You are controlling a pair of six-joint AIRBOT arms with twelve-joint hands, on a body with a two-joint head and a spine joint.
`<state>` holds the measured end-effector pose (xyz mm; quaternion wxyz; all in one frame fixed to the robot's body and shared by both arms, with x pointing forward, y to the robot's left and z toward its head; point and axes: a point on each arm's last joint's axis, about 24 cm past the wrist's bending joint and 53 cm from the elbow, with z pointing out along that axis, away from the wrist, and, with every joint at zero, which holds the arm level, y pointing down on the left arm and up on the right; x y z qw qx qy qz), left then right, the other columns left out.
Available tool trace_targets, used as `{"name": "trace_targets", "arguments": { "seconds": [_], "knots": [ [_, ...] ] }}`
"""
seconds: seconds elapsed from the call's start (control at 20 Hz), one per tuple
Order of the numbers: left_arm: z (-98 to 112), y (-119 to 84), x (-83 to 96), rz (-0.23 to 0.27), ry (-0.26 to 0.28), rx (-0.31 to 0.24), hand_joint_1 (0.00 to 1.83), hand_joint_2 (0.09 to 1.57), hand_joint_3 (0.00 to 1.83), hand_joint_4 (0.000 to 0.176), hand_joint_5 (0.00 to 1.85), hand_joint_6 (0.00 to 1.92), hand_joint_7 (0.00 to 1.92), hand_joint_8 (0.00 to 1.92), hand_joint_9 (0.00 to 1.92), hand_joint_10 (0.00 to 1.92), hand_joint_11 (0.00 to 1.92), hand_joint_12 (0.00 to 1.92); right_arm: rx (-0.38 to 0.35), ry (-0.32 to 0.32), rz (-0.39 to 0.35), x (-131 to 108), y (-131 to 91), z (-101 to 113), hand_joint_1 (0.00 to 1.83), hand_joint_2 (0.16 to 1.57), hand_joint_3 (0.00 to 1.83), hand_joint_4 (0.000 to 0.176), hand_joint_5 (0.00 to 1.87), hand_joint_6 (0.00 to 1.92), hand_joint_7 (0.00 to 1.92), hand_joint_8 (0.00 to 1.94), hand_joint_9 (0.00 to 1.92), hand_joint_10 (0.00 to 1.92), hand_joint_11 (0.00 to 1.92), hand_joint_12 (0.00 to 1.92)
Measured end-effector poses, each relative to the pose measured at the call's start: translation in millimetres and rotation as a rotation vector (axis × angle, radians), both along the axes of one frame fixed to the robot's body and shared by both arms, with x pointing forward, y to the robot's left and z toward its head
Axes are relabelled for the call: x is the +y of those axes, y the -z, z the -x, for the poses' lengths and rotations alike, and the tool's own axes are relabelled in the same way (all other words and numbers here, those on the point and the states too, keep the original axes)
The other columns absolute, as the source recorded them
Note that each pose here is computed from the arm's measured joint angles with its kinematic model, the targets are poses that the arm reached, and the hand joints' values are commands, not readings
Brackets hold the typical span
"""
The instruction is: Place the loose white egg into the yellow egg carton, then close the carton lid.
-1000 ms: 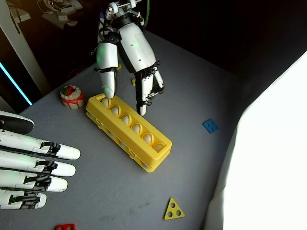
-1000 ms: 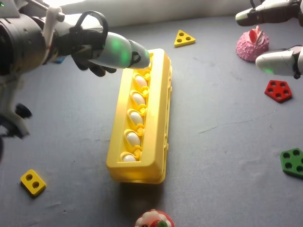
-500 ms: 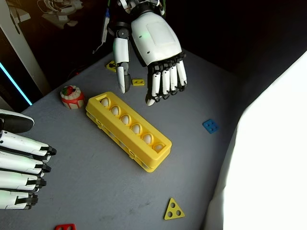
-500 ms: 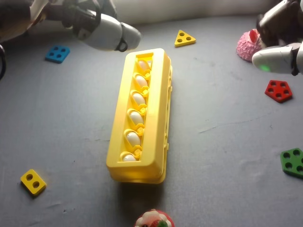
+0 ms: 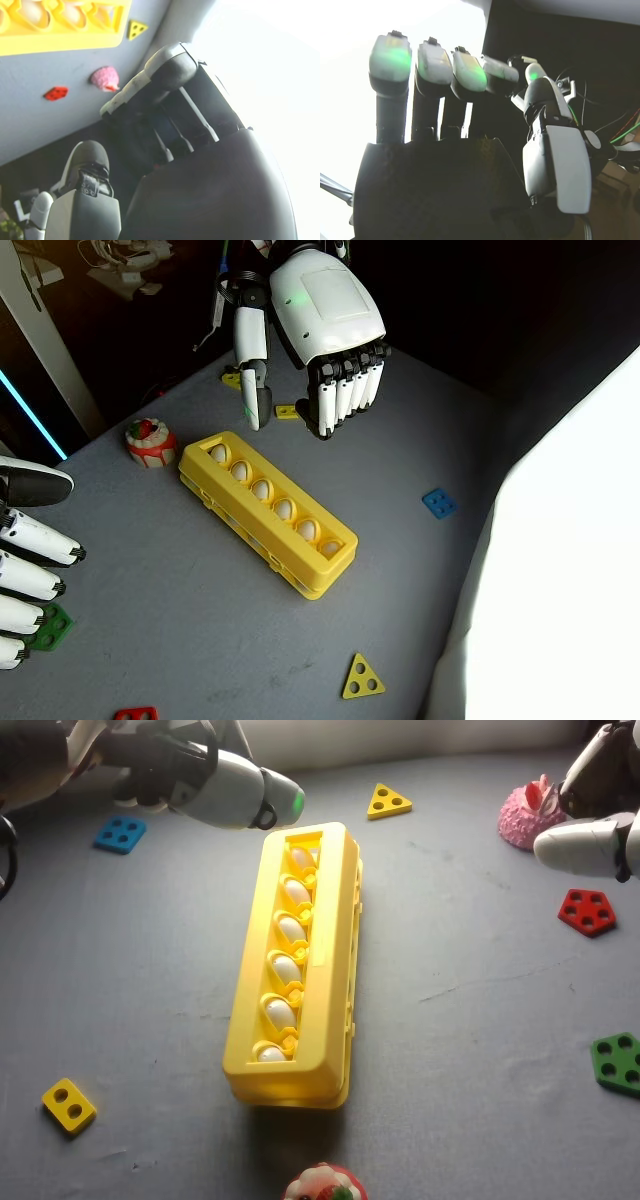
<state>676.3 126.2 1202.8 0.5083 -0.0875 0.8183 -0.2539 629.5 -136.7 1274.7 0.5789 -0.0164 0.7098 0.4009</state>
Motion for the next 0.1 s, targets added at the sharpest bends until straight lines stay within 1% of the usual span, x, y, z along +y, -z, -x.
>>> {"name": "trace_targets", "arguments": {
  "seconds": [0.05,0.1],
  "knots": [
    [0.0,0.0,0.1,0.000,0.000,0.000,0.20,1.28,0.00,0.000,0.84,1.77,1.08,1.84,1.17,1.92,1.16,1.92,-0.011,-0.003,0.007,0.7,-1.6,0.3,0.31,1.24,0.00,0.000,1.08,1.88,1.21,1.94,1.24,1.92,1.24,1.92],
    [0.0,0.1,0.1,0.001,-0.001,0.001,0.20,1.28,0.00,0.000,0.84,1.77,1.08,1.84,1.17,1.92,1.16,1.92,-0.038,-0.010,0.025,2.0,-4.5,1.3,0.31,1.24,0.00,0.000,1.08,1.88,1.21,1.94,1.24,1.92,1.24,1.92]
  ]
}}
